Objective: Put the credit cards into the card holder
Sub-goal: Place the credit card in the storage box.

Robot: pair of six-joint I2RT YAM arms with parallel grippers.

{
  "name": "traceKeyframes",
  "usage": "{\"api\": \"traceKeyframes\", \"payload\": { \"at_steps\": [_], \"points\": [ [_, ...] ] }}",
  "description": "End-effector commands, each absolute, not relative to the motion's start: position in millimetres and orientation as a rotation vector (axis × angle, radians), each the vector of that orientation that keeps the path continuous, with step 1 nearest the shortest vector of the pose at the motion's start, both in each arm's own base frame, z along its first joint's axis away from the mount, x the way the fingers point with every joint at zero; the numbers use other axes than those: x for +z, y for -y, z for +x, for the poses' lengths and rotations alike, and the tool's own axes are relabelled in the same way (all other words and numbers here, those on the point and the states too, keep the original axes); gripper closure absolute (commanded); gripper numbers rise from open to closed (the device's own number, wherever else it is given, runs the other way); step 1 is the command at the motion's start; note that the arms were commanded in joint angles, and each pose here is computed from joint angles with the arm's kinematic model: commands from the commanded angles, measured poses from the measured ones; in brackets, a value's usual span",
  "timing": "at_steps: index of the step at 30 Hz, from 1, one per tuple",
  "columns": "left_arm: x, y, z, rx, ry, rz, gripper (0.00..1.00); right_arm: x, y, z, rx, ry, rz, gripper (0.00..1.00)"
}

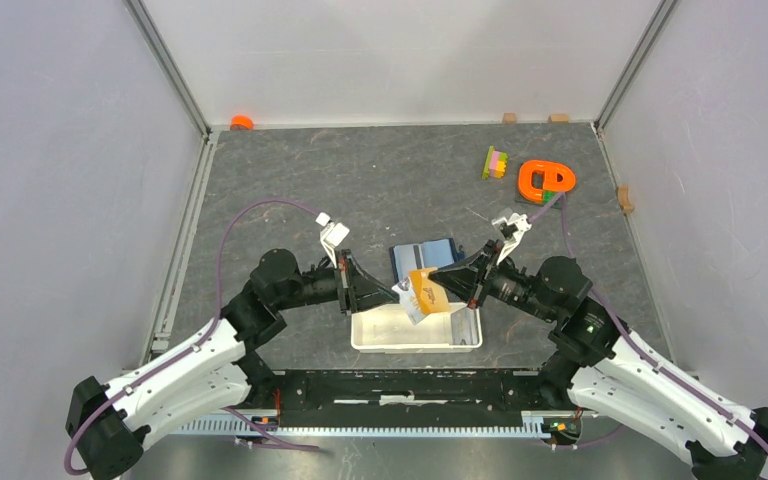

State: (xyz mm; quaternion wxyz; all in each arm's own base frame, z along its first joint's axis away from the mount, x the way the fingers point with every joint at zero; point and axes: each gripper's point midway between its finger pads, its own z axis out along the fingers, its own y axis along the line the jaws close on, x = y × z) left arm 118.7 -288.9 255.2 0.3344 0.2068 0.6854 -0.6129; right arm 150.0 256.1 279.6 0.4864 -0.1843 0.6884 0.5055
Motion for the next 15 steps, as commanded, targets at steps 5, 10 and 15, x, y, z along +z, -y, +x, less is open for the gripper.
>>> {"api": "traceKeyframes", "payload": {
  "at_steps": [5, 10, 15],
  "points": [
    [206.8, 275.8, 148.0, -1.33, -1.977, 0.444, 0.98, 259.4, -237.1, 166.4, 1.066, -1.742, -0.39, 1.0],
    [156.7, 271.7, 150.0, -1.214, -2.145, 0.474, 0.98, 253.7, -229.0, 171.1, 1.009, -1.753, -0.37, 1.0],
    [136.6, 274.1, 149.8, -1.209, -2.122, 0.52, 0.98, 247.4, -230.1, 170.2, 1.005, -1.759, -0.388, 1.0]
  ]
}}
